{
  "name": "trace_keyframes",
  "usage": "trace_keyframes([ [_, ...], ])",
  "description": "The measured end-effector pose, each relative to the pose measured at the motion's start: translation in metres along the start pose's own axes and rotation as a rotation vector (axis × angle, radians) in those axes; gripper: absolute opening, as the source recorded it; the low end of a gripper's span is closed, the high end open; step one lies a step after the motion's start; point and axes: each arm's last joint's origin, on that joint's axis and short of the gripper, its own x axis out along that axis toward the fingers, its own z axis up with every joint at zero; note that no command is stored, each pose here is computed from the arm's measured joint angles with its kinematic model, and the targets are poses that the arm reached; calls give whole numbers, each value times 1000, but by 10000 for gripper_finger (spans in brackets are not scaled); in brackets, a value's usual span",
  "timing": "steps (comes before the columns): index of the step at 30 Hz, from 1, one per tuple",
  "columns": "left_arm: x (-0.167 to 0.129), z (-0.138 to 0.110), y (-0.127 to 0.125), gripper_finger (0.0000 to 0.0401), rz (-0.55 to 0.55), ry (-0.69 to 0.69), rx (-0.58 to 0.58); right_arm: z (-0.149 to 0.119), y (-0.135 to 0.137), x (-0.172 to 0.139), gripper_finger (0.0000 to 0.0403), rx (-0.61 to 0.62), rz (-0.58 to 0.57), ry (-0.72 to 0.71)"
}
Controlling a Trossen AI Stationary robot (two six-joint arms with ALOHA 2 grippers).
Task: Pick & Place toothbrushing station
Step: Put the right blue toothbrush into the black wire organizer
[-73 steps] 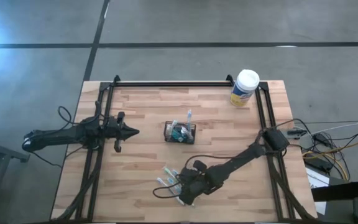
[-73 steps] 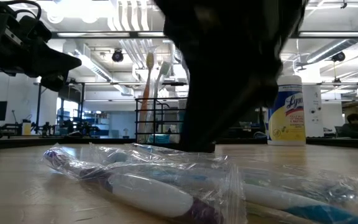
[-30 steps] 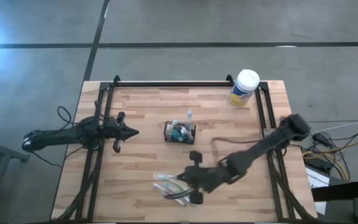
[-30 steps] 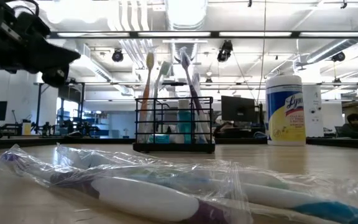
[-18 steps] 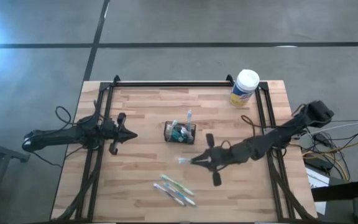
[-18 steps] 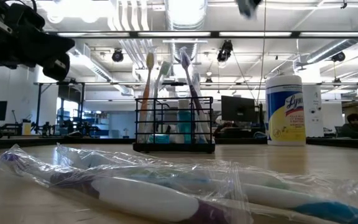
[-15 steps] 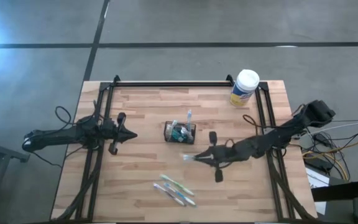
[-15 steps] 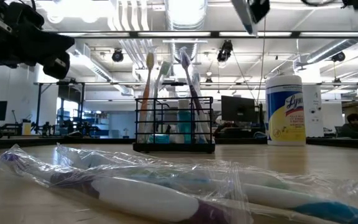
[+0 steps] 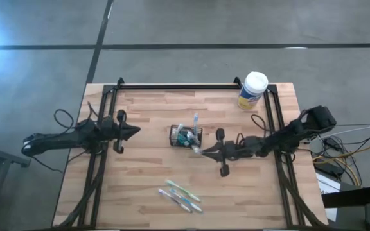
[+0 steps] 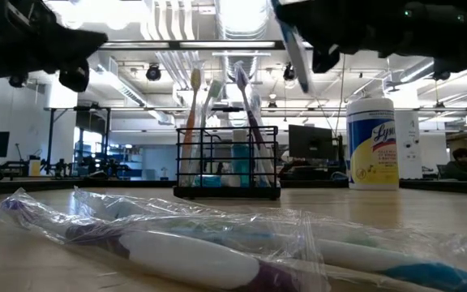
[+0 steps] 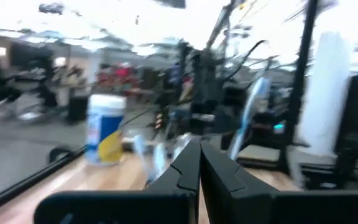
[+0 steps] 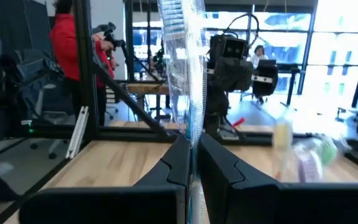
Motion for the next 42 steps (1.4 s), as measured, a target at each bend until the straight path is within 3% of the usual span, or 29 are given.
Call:
trace_keyframes([
  [4,5,3,-4,10,-123,5,-5,-3,4,18,17,-40,4,2],
  [10,22,8,-13,10,-207,115,44,-2,7,45,18,-71,-7,-22],
  [14,37,22,-22,14,-262,97,108,2,3,54,18,-67,-13,-36],
  [19,57,40,-30,65,-295,91,94,4,0,59,19,-52,12,-20],
  [28,95,49,-37,171,-304,157,113,14,-1,66,19,-68,24,-61],
  [32,111,54,-41,183,-367,155,147,17,-6,69,19,-69,3,-69],
  [42,150,59,-46,184,-367,181,148,17,-15,71,19,-73,-23,-65],
])
